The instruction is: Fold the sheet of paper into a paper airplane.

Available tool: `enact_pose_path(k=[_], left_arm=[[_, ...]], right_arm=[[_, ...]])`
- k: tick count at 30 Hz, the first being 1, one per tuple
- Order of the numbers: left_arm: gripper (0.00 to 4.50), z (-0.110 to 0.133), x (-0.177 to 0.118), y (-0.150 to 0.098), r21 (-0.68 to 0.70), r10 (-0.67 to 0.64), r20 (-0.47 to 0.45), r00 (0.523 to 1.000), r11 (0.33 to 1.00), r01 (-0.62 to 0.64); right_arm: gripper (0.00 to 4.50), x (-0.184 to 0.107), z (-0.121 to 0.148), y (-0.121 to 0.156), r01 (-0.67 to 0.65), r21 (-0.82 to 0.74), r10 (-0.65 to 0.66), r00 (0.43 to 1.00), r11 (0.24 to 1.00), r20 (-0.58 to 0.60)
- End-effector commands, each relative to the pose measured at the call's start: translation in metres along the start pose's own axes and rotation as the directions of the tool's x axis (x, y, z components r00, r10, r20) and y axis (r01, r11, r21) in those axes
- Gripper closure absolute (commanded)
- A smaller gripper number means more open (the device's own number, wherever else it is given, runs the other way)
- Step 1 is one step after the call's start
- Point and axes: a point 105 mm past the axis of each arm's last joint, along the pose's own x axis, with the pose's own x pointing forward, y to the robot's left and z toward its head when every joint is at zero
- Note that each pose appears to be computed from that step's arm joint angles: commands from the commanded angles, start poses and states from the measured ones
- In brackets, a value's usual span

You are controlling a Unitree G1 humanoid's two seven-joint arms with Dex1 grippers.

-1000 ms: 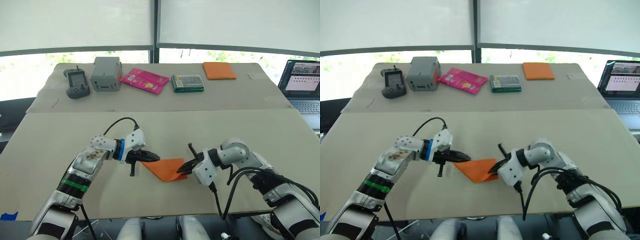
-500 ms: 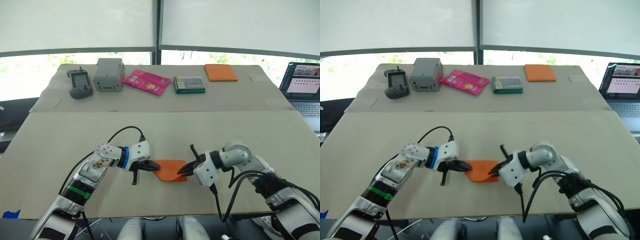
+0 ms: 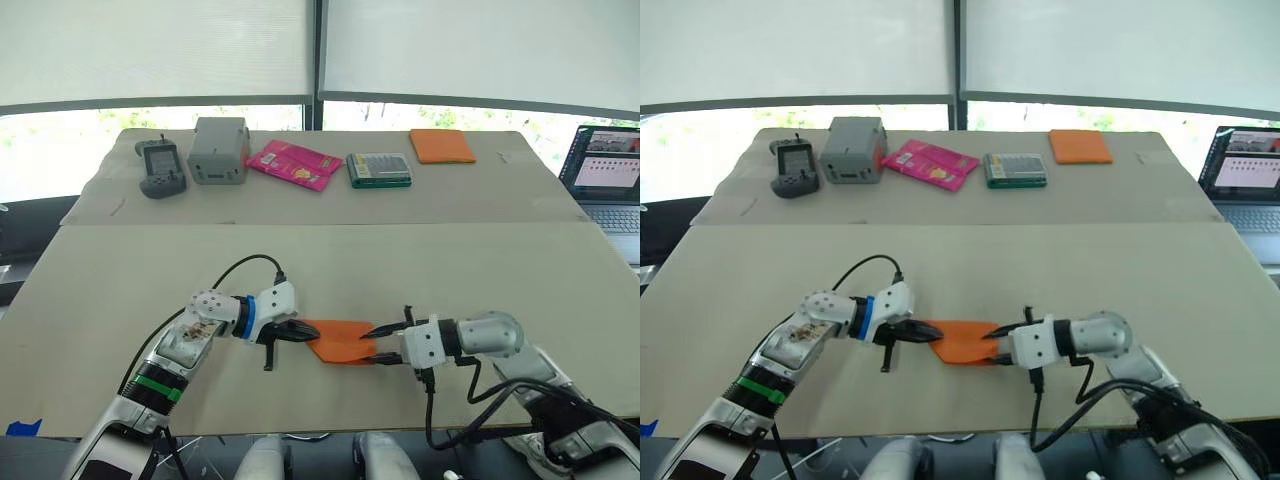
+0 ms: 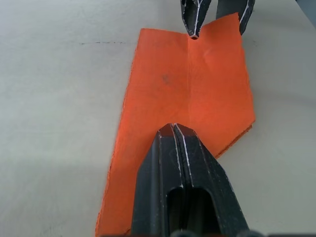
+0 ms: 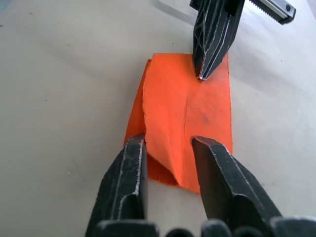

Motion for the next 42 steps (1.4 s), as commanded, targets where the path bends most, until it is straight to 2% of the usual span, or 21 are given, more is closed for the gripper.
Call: enact_pose_path(k=[1, 5, 9, 10, 11, 13, 16, 21, 23, 27, 30, 32, 38, 42], left_arm=[[4.5, -0.013, -0.004, 0.005, -0.03, 0.014, -0.045, 0.999, 0.999, -0.015], [4.5, -0.012, -0.004, 0.007, -0.022, 0.01, -0.046, 0.999, 1.0, -0.011], [4.5, -0.013, -0.004, 0.009, -0.015, 0.012, -0.05, 0.999, 1.0, -0.012], [4.5, -0.015, -0.005, 0.009, -0.01, 0.007, -0.063, 0.998, 1.0, -0.008], [4.5, -0.017, -0.006, 0.008, -0.005, 0.0, -0.077, 0.997, 1.0, 0.0], [4.5, -0.024, -0.008, 0.006, 0.009, -0.019, -0.115, 0.993, 1.0, 0.02], [4.5, -0.027, -0.011, 0.004, -0.005, -0.03, -0.119, 0.992, 1.0, 0.029], [4.5, -0.027, -0.014, 0.004, -0.013, -0.02, -0.114, 0.993, 1.0, 0.019], [4.5, -0.028, -0.015, 0.005, -0.016, -0.008, -0.114, 0.993, 1.0, 0.006], [4.5, -0.027, -0.016, 0.011, -0.073, 0.04, -0.078, 0.996, 0.996, -0.046], [4.5, -0.028, -0.017, 0.01, -0.07, 0.045, -0.077, 0.996, 0.996, -0.05], [4.5, -0.029, -0.017, 0.009, -0.063, 0.05, -0.081, 0.995, 0.997, -0.055], [4.5, -0.027, -0.015, 0.009, -0.057, 0.06, -0.062, 0.996, 0.996, -0.063], [4.5, -0.025, -0.015, 0.01, -0.049, 0.064, -0.054, 0.996, 0.997, -0.067]], right_arm=[[2.88, -0.008, 0.008, -0.012, 0.076, 0.003, -0.076, 0.997, 0.997, 0.012], [2.88, -0.007, 0.007, -0.014, 0.087, 0.022, -0.087, 0.996, 0.996, 0.01], [4.01, -0.005, 0.011, -0.016, 0.086, 0.082, -0.09, 0.995, 0.993, 0.051], [4.36, -0.005, 0.011, -0.017, 0.076, 0.18, -0.089, 0.994, 0.981, 0.067], [4.48, -0.005, 0.011, -0.017, 0.058, 0.253, -0.081, 0.993, 0.966, 0.08], [4.48, -0.004, 0.015, -0.02, 0.025, 0.368, -0.07, 0.992, 0.929, 0.109], [4.48, -0.004, 0.015, -0.026, -0.004, 0.49, -0.061, 0.991, 0.872, 0.117], [4.48, -0.003, 0.006, -0.033, -0.009, 0.695, -0.1, 0.988, 0.719, 0.116], [4.48, -0.002, 0.001, -0.033, -0.005, 0.774, -0.104, 0.99, 0.634, 0.092], [4.48, 0.004, -0.006, -0.034, 0.009, 0.846, -0.121, 0.99, 0.534, 0.066], [4.48, 0.006, -0.009, -0.035, 0.026, 0.883, -0.141, 0.989, 0.469, 0.045], [4.48, 0.008, -0.01, -0.031, 0.026, 0.892, -0.129, 0.991, 0.452, 0.036], [4.48, 0.011, -0.012, -0.031, 0.021, 0.948, -0.134, 0.991, 0.319, 0.023], [4.48, 0.01, -0.018, -0.033, 0.039, 0.96, -0.13, 0.991, 0.278, -0.003]])
